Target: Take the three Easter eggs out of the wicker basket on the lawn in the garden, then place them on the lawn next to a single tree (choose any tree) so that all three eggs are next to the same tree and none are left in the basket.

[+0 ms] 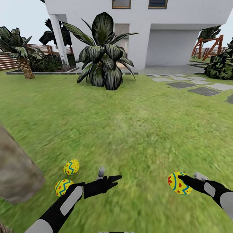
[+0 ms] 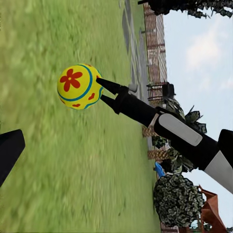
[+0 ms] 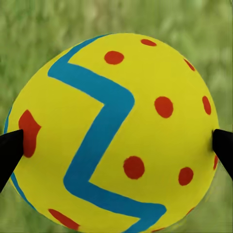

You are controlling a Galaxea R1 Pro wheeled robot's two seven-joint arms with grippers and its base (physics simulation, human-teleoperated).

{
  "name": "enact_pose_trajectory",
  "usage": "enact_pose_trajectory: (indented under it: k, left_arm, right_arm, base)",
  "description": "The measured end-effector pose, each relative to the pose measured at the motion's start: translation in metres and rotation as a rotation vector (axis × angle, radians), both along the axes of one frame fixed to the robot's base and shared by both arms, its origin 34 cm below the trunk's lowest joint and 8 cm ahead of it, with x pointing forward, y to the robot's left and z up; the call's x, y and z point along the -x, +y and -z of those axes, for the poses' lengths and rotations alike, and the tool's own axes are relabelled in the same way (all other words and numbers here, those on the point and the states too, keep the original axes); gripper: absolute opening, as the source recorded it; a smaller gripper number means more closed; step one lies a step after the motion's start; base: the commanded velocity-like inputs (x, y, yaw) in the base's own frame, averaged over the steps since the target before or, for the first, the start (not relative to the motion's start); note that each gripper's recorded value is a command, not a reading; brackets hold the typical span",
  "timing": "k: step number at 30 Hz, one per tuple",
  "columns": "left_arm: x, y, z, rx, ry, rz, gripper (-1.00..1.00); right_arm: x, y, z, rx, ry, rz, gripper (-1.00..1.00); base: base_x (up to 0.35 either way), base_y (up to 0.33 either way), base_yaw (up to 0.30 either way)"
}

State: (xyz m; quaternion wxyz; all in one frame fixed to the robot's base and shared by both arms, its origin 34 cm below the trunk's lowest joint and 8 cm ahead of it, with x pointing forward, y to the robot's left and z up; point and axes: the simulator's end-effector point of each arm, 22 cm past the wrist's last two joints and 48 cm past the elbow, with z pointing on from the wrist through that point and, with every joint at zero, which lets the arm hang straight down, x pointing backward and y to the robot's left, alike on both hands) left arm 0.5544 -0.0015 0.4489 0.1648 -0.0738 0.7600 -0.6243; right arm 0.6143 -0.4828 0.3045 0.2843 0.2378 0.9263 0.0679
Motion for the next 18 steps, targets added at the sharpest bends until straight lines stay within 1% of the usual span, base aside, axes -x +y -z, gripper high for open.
enact_pose_trajectory:
  k: [5, 8, 9, 16, 18]
  left_arm:
    - [0.0, 0.0, 0.0, 0.0, 0.0, 0.0, 1.0]
    - [0.0, 0.0, 0.0, 0.0, 0.001, 0.0, 1.0]
    - [0.0, 0.0, 0.0, 0.0, 0.001, 0.0, 1.0]
    - [0.0, 0.0, 0.001, -0.001, 0.001, 0.0, 1.0]
    - [0.0, 0.0, 0.001, -0.001, 0.001, 0.0, 1.0]
  right_arm:
    - [-0.001, 0.002, 0.001, 0.002, -0.001, -0.006, -1.0]
    - [-0.012, 0.008, -0.003, 0.023, -0.055, -0.013, -1.0]
    - [-0.012, 0.01, -0.002, 0.025, -0.059, -0.016, -1.0]
    - [-0.011, 0.012, -0.001, 0.03, -0.059, -0.023, -1.0]
    - [-0.012, 0.012, -0.001, 0.028, -0.061, -0.021, -1.0]
  base:
    - [0.339, 0.0, 0.0]
    - [0.339, 0.0, 0.0]
    - [0.34, 0.0, 0.0]
    - [0.34, 0.0, 0.0]
    - [0.34, 0.0, 0.157]
